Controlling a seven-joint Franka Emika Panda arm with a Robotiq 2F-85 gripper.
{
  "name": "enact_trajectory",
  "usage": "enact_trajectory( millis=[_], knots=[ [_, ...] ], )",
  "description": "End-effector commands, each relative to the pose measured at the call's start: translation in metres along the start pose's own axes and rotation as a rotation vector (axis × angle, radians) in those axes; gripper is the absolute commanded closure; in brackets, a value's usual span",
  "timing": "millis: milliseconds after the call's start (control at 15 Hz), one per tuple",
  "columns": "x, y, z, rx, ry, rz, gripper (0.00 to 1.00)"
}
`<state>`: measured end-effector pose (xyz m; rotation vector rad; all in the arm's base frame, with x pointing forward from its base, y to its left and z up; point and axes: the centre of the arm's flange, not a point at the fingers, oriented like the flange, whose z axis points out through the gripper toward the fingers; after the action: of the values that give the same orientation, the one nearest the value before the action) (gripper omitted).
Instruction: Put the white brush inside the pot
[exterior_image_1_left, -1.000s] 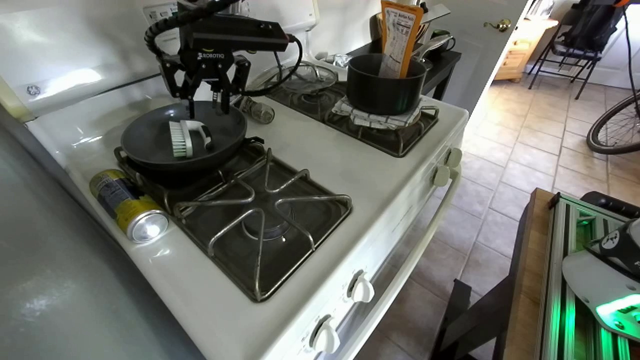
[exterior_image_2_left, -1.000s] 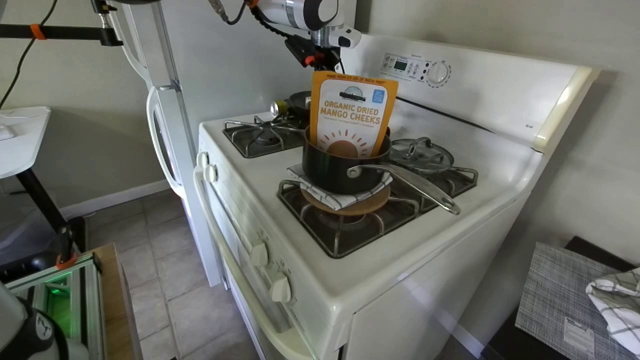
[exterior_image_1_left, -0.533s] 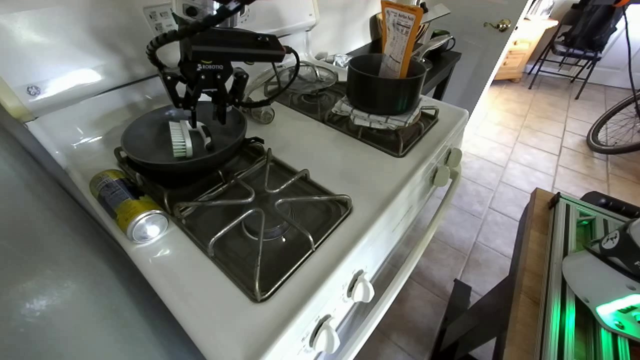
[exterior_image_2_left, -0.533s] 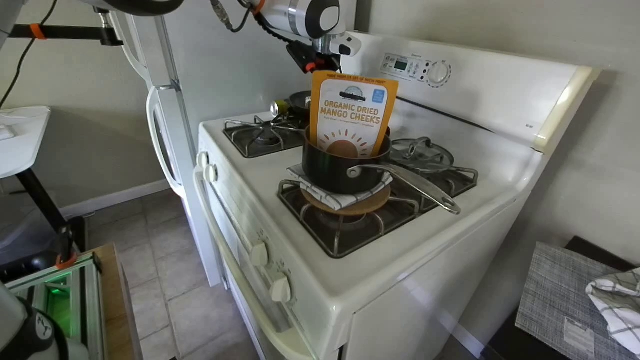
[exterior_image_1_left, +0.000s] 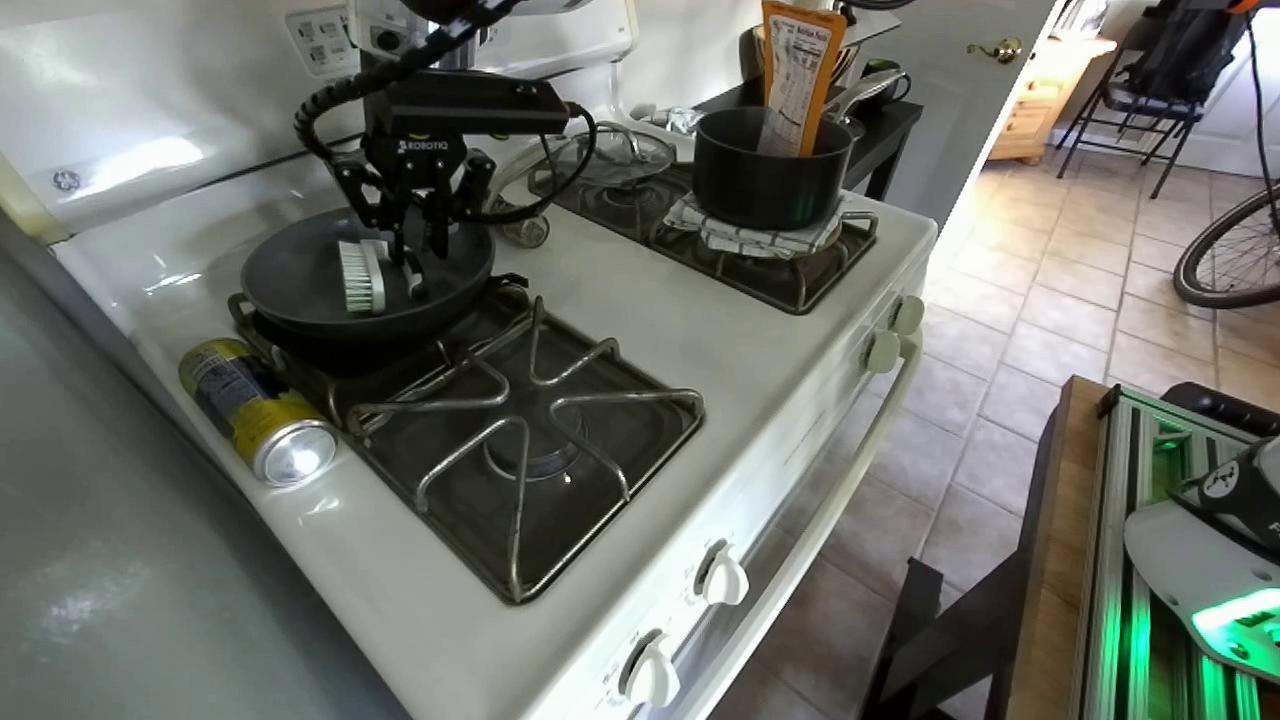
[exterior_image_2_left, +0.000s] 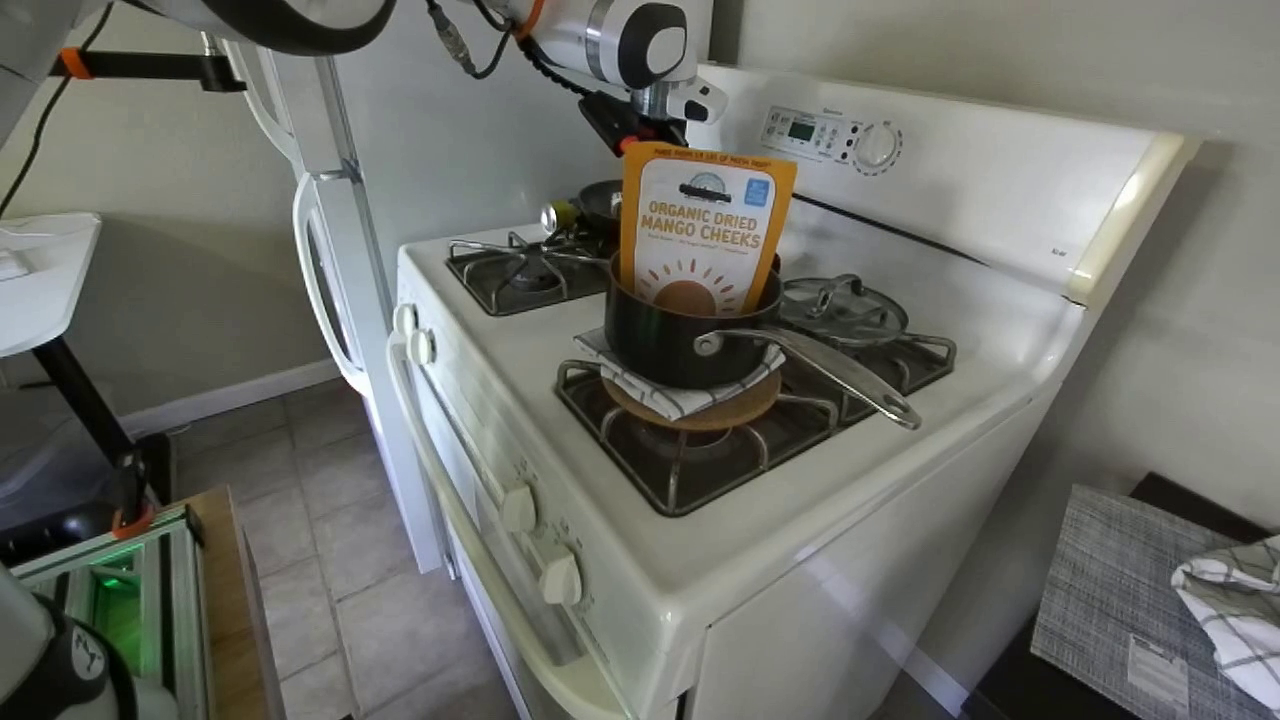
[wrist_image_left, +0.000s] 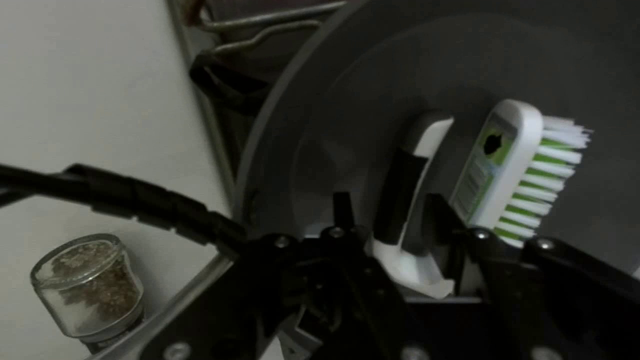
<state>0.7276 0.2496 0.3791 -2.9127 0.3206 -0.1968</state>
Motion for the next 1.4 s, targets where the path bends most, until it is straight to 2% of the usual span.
enact_trajectory(
  millis=[0, 333, 467, 600, 667, 733, 867, 933, 1000, 1067, 1133, 1200, 1267, 1333],
  knots=[
    [0.013, -0.007, 0.009, 0.005, -0.038, -0.024, 0.65],
    [0.019, -0.019, 0.008, -0.007, -0.048, -0.071, 0.55],
    [0.021, -0.023, 0.008, -0.011, -0.053, -0.087, 0.54],
    [0.021, -0.027, 0.012, -0.019, -0.071, -0.091, 0.58],
    [0.022, -0.028, 0.015, -0.024, -0.085, -0.092, 0.63],
    [0.022, -0.028, 0.019, -0.033, -0.105, -0.091, 0.64],
    [0.022, -0.027, 0.023, -0.053, -0.132, -0.09, 0.73],
    [0.022, -0.027, 0.026, -0.06, -0.143, -0.092, 0.73],
    [0.022, -0.026, 0.027, -0.07, -0.157, -0.092, 0.79],
    [0.022, -0.026, 0.028, -0.078, -0.168, -0.095, 0.75],
    [0.022, -0.026, 0.03, -0.089, -0.178, -0.098, 0.75],
    [0.022, -0.027, 0.03, -0.095, -0.185, -0.1, 0.79],
    [0.021, -0.028, 0.025, -0.106, -0.183, -0.107, 0.94],
    [0.019, -0.03, 0.017, -0.111, -0.178, -0.115, 0.96]
  ],
)
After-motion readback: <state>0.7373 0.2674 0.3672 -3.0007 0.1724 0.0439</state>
